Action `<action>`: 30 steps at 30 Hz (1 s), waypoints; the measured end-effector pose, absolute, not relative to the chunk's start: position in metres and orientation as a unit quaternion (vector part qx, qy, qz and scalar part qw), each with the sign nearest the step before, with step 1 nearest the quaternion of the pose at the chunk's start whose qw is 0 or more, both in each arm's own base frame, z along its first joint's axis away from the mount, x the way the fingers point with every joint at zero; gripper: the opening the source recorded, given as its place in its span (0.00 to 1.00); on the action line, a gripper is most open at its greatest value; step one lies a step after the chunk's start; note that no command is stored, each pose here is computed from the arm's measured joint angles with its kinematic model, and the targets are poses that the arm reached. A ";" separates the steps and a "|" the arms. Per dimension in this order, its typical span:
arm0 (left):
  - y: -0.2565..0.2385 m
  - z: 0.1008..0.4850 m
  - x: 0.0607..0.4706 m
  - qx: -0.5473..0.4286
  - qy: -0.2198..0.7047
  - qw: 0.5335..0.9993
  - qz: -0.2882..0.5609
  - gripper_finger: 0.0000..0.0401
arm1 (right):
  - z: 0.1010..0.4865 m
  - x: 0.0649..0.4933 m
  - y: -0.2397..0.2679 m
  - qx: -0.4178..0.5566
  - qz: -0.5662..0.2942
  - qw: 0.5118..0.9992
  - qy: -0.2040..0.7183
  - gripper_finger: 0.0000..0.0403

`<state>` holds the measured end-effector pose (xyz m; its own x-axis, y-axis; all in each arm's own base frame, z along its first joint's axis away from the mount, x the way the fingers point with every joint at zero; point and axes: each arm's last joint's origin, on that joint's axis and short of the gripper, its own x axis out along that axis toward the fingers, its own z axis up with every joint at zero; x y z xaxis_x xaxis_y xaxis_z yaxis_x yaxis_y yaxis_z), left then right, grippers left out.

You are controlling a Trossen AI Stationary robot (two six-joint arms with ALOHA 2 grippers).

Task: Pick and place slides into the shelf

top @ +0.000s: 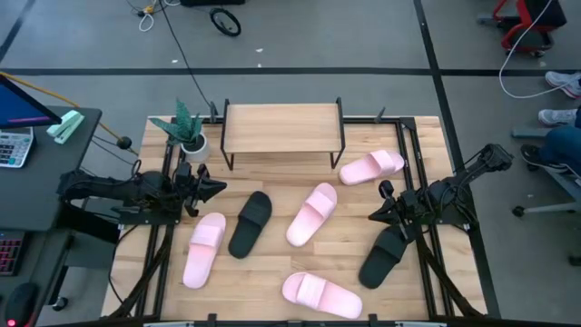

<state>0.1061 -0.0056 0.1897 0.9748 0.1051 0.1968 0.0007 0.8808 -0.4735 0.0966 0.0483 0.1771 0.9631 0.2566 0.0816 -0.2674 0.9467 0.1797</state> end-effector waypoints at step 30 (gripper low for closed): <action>-0.002 0.192 0.105 -0.133 -0.125 0.978 0.102 0.08 | 0.177 0.097 0.048 0.095 0.133 0.986 -0.029 0.03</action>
<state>0.1049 -0.0018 0.1921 0.9482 0.2319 0.2170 -0.1656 0.9440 -0.2853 0.0966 0.0483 0.1771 0.9630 0.2569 0.0817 -0.2677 0.9466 0.1797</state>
